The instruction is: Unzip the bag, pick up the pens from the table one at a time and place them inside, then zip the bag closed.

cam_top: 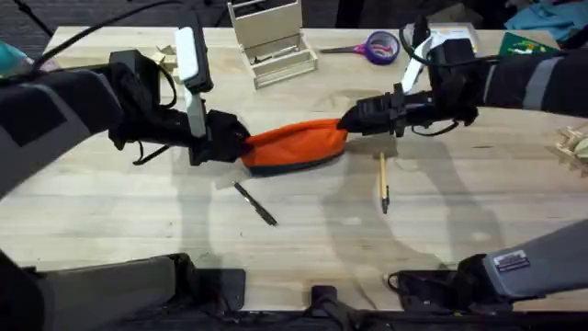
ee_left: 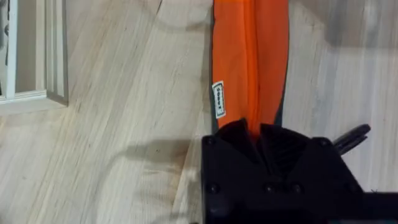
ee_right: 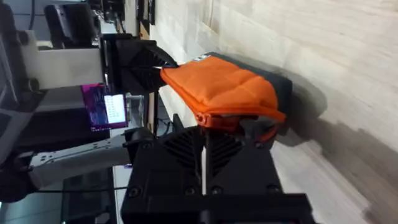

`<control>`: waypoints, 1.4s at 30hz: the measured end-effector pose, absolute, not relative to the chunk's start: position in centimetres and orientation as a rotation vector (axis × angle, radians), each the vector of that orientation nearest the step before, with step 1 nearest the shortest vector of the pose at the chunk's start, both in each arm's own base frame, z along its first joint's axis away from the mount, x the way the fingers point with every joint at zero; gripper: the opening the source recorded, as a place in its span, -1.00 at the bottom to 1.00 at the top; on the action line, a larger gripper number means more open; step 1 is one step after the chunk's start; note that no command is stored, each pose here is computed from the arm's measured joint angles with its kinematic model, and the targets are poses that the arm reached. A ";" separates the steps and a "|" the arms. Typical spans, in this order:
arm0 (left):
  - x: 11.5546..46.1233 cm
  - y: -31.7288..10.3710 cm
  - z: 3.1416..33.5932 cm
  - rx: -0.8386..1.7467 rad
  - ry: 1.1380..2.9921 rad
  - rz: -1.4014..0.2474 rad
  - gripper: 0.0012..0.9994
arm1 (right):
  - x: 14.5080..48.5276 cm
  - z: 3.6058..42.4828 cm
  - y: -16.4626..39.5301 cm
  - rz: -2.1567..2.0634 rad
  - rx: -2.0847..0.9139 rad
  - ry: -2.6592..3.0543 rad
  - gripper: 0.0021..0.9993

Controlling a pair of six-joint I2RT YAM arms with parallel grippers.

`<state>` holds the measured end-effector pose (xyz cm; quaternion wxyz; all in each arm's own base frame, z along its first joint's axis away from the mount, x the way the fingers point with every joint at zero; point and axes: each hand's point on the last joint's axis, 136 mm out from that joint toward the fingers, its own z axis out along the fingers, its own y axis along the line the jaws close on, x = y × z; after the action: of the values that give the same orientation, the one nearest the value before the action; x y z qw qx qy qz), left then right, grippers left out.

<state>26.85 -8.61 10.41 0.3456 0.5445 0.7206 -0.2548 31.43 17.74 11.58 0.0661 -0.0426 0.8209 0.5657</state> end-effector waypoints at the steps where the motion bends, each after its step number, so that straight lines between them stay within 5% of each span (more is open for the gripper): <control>1: 26.8 -8.6 10.4 1.413 1.869 -0.663 -0.92 | 31.5 11.6 17.6 1.707 -0.124 2.472 -0.93; 27: 26.9 -8.2 10.2 1.412 1.885 -0.647 -0.92 | 32.3 13.6 15.5 1.701 -0.069 2.398 -0.94; 39: 26.9 -8.2 10.2 1.412 1.885 -0.647 -0.92 | 31.8 17.2 13.8 1.355 -0.120 2.405 -0.94; 41: 26.9 -8.3 10.2 1.412 1.885 -0.647 -0.92 | 31.5 17.8 13.5 1.304 -0.121 2.404 -0.84; 42: 26.9 -8.2 10.2 1.412 1.885 -0.647 -0.92 | 31.3 18.2 13.4 1.284 -0.123 2.401 -0.59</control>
<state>26.91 -8.25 10.23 0.3423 0.5432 0.7251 -0.2489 31.26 13.39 18.16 0.2065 -0.0443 0.8620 0.4608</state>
